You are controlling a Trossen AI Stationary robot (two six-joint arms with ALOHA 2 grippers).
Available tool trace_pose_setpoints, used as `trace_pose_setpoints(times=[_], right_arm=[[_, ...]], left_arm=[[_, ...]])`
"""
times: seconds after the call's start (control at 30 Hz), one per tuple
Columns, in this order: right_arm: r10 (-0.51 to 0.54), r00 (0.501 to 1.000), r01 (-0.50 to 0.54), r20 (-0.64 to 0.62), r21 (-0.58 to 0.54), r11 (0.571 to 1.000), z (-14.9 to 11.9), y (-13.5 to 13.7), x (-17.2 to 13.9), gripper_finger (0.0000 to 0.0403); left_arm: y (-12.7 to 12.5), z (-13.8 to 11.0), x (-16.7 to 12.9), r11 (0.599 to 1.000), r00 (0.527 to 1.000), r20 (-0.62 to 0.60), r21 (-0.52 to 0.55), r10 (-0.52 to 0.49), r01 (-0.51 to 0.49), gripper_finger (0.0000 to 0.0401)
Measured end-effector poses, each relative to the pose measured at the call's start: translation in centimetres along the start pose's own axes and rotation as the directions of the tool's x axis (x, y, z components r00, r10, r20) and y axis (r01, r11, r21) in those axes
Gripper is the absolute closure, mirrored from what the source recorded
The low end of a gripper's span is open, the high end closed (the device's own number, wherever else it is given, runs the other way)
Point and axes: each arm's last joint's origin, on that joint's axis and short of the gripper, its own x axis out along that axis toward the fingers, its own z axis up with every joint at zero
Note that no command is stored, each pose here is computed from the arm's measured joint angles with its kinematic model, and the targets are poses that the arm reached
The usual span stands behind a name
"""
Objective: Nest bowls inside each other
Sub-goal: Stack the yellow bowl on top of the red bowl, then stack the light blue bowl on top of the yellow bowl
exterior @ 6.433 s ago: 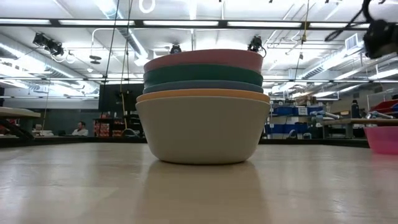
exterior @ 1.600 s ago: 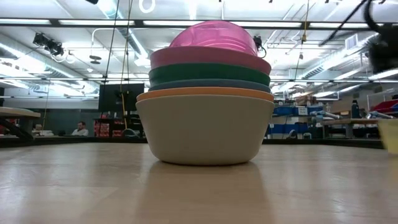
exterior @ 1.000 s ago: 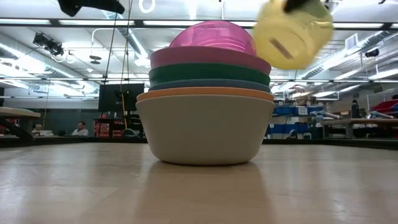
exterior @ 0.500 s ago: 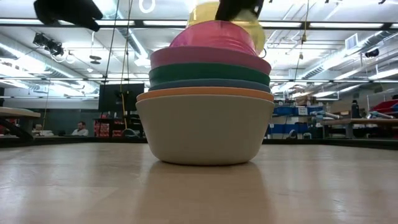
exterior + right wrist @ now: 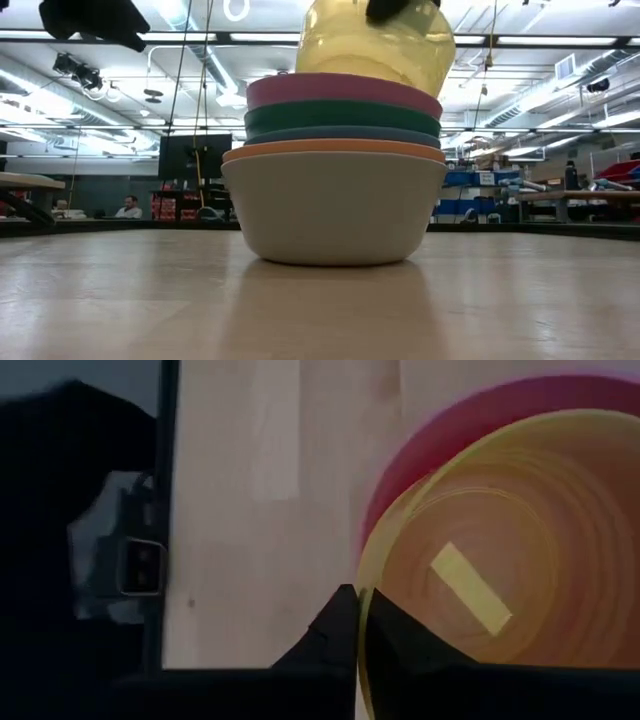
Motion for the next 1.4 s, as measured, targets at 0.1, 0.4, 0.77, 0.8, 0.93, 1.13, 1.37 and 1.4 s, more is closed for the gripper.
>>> trace_pose_setpoints(times=[0.1, 0.4, 0.77, 0.8, 0.93, 1.13, 1.37, 1.4], right_arm=[[0.003, 1.0, -0.003, 0.024, -0.002, 1.0, 0.4, -0.2, 0.6, 0.0375], [-0.068, 0.998, 0.068, 0.019, -0.002, 0.998, 0.9, -1.9, 1.8, 0.0304], [-0.126, 0.988, 0.134, -0.087, 0.096, 0.986, -3.0, 1.0, -6.7, 0.0279], [-0.119, 0.988, 0.131, -0.1, 0.118, 0.984, -4.0, 1.8, -7.2, 0.0279], [-0.115, 0.984, 0.144, -0.139, 0.217, 0.966, -7.9, 4.6, -7.0, 0.027], [-0.136, 0.957, 0.218, -0.258, 0.325, 0.92, -14.0, 6.5, -4.0, 0.0233], [-0.134, 0.939, 0.273, -0.318, 0.446, 0.852, -18.9, 8.2, -3.2, 0.0195], [-0.134, 0.938, 0.279, -0.321, 0.464, 0.841, -19.5, 8.4, -3.3, 0.0193]], left_arm=[[0.0, 0.0, 0.0, 1.0, 1.0, 0.011, -0.008, 0.002, -0.002, 0.021], [-0.1, 0.0, -0.1, 1.0, 1.0, 0.014, -0.009, -0.008, 0.008, 0.021], [-0.1, -0.4, -0.5, 1.0, 1.0, -0.002, -0.014, -0.024, 0.024, 0.021], [-0.1, -0.4, -0.6, 1.0, 1.0, 0.002, -0.015, -0.023, 0.023, 0.021], [-0.1, -0.4, -0.7, 0.999, 0.999, 0.028, -0.028, -0.019, 0.02, 0.021], [-0.3, -0.4, -0.7, 0.998, 0.999, 0.025, -0.048, -0.037, 0.038, 0.021], [-0.4, -0.4, -0.7, 0.998, 0.999, 0.015, -0.05, -0.043, 0.043, 0.021], [-0.4, -0.4, -0.7, 0.998, 0.999, 0.015, -0.051, -0.043, 0.043, 0.021]])
